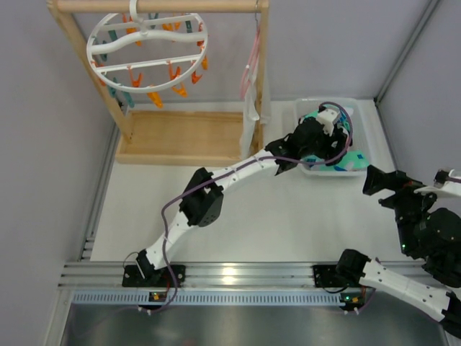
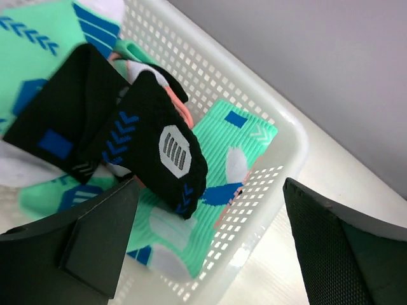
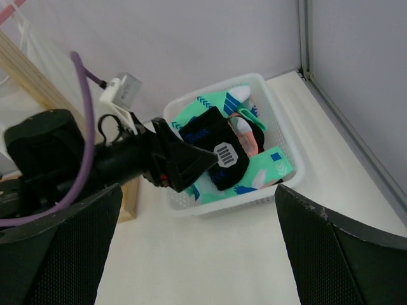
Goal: Remove the socks clipped to the hanger
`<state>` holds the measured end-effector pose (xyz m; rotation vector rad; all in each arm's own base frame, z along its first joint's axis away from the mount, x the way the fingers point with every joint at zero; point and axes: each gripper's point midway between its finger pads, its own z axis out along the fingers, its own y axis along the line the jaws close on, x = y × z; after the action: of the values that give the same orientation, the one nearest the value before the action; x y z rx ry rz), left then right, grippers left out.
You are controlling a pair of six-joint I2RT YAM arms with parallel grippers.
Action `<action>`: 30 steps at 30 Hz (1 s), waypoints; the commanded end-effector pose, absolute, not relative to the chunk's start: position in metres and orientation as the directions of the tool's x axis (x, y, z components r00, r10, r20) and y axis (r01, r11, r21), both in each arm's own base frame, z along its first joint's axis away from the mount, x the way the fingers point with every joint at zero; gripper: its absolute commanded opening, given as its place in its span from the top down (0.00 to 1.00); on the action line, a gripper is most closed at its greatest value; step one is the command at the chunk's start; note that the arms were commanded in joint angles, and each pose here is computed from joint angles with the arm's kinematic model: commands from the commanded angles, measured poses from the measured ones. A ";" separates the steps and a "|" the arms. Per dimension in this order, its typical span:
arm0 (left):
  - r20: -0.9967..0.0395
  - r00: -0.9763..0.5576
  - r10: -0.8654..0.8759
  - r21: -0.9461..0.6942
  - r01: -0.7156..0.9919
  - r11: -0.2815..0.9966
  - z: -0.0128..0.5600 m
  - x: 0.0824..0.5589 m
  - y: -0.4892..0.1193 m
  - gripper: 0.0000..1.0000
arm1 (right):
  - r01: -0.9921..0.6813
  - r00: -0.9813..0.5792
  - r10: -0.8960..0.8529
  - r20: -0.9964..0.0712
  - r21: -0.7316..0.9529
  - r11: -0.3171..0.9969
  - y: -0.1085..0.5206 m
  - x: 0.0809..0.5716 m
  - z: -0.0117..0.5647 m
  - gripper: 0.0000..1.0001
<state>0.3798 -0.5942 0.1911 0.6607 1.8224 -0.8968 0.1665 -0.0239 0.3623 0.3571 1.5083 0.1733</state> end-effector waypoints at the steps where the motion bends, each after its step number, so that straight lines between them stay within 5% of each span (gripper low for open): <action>1: -0.952 -0.303 -0.030 -0.251 0.724 0.643 0.267 0.384 -0.563 0.02 | 0.108 0.058 0.328 -0.943 0.333 0.937 -0.019 0.169 0.367 0.00; 16: -0.939 -0.342 0.034 -0.118 0.414 0.903 0.266 0.310 -0.395 0.02 | -0.012 -0.087 0.122 -0.989 0.124 0.992 0.058 0.203 0.352 0.01; 21: -0.916 -0.396 0.061 -0.059 0.282 0.957 0.227 0.287 -0.321 0.01 | -0.073 -0.130 0.076 -0.989 0.086 0.994 0.086 0.216 0.345 0.01; 30: -0.880 -0.474 -0.016 -0.011 -0.014 1.000 0.225 0.279 -0.161 0.02 | -0.012 -0.299 0.106 -0.948 0.114 0.993 0.057 0.264 0.283 0.01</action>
<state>0.2728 -0.2307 0.2294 0.1476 2.0190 -0.1455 0.2558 0.0454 0.2863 0.1133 1.8716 -0.0079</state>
